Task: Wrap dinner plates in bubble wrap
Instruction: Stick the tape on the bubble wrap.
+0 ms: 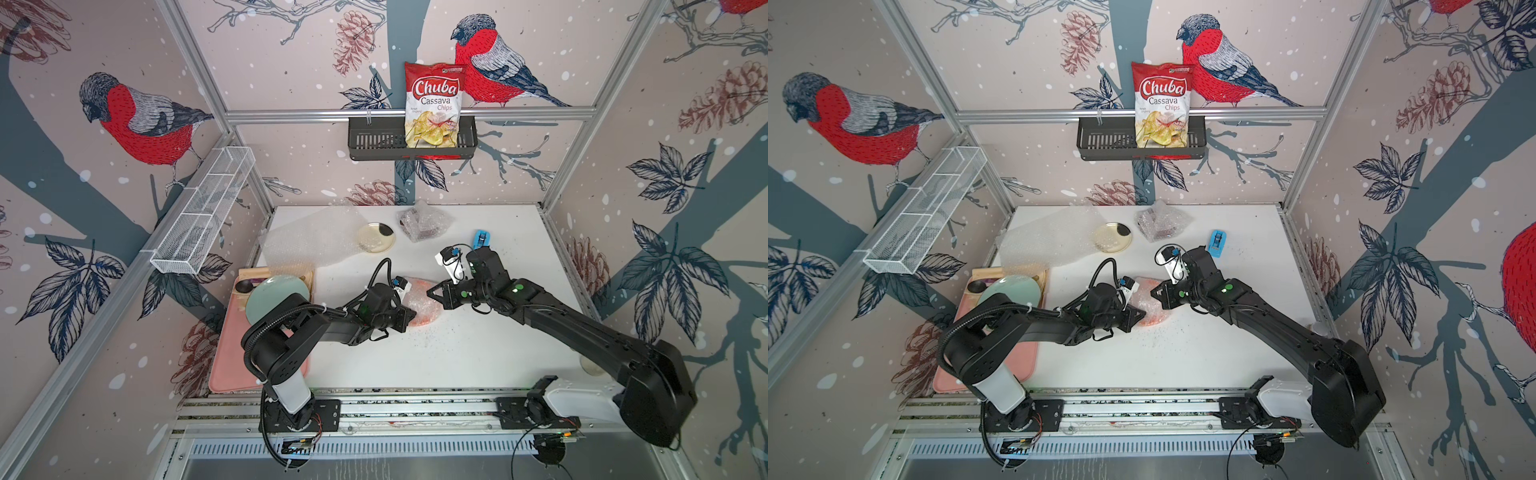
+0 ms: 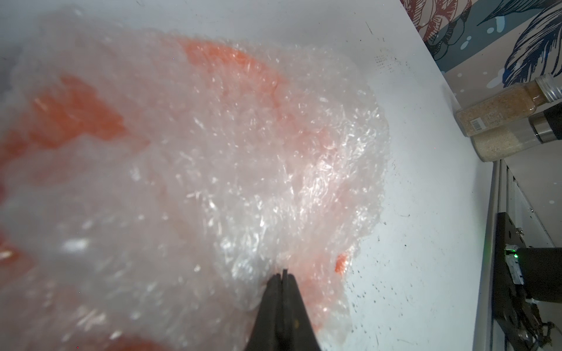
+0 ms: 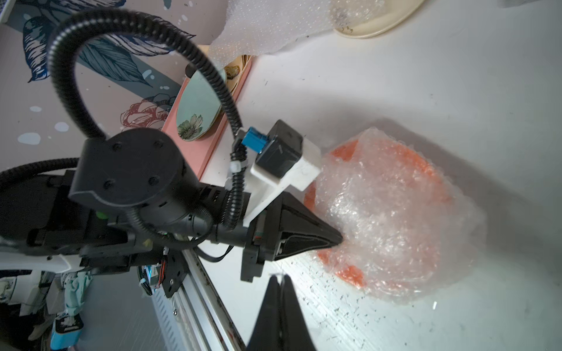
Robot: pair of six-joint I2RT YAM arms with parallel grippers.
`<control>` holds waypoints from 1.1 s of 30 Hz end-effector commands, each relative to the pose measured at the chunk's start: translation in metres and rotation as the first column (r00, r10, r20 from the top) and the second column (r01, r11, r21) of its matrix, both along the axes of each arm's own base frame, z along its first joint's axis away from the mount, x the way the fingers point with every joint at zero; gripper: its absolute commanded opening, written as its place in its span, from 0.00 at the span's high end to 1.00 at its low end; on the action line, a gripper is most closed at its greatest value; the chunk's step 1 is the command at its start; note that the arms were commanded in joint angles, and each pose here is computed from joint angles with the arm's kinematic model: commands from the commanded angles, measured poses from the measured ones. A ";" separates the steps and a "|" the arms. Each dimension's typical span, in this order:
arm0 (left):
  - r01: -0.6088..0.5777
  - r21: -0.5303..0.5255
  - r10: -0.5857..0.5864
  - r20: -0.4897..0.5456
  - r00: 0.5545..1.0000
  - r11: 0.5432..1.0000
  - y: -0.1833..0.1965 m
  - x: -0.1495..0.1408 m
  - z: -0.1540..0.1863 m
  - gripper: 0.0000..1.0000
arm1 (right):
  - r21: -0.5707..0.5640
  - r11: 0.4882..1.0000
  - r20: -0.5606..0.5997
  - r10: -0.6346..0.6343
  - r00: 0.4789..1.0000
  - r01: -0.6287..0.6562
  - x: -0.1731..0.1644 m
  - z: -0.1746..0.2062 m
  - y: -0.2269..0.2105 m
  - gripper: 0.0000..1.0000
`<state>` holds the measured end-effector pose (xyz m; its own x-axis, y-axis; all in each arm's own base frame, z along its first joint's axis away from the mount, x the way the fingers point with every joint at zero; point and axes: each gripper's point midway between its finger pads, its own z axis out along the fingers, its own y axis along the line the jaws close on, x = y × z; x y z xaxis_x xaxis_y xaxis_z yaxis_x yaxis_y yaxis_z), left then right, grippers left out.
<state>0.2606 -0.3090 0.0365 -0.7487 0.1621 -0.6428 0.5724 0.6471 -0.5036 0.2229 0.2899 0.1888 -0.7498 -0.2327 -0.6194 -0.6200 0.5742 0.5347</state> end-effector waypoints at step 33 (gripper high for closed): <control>0.004 -0.044 -0.003 0.023 1.000 0.999 0.013 -0.017 0.027 0.96 | -0.458 0.836 -0.100 -0.385 0.917 0.301 0.110 -0.160 0.023 1.00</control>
